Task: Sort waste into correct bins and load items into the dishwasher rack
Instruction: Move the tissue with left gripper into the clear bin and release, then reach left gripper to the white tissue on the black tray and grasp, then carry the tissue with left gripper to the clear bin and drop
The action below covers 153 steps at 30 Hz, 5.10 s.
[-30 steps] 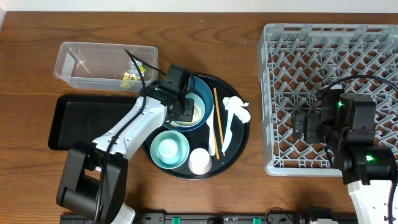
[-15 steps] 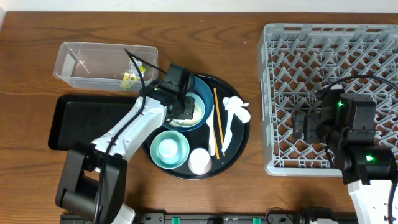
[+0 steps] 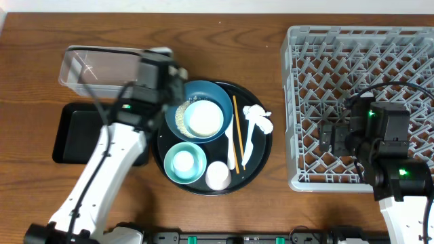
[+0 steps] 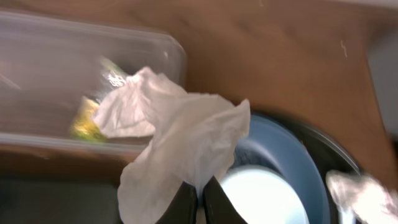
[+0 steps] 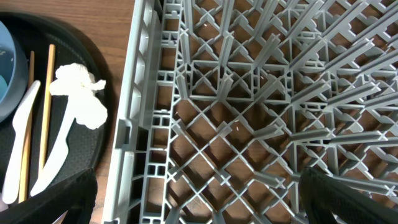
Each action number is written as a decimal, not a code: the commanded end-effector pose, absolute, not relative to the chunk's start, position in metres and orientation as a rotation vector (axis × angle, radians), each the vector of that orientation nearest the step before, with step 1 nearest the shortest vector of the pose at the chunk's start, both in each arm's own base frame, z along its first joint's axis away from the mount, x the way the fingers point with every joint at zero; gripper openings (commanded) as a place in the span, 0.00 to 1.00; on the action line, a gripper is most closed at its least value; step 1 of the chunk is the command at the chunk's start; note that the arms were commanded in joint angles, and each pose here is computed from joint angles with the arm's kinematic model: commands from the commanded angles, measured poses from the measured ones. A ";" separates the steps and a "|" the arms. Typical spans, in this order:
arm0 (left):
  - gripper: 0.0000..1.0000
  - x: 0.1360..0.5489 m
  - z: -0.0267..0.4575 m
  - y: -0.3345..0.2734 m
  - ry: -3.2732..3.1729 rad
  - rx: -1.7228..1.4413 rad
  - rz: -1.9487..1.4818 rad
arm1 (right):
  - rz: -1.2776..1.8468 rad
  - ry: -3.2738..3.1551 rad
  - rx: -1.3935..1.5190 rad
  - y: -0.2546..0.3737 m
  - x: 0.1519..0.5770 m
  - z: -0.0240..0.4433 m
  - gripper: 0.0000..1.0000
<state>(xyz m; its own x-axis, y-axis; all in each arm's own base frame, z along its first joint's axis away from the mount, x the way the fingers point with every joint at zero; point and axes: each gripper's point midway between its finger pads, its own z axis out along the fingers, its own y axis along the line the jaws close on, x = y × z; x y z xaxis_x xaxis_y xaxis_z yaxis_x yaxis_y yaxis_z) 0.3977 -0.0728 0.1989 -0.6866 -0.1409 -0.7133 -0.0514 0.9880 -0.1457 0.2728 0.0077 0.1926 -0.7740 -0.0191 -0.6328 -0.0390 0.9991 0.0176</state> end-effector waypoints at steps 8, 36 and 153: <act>0.06 0.438 0.231 0.039 2.111 -0.415 0.014 | 0.048 2.441 -0.022 0.007 0.275 0.199 0.99; 0.41 0.470 0.144 0.051 2.256 -0.443 -0.060 | 0.048 2.443 -0.022 0.007 0.274 0.199 0.99; 0.42 0.471 0.165 0.060 2.212 -0.321 0.071 | 0.080 2.479 -0.012 0.010 0.267 0.194 0.99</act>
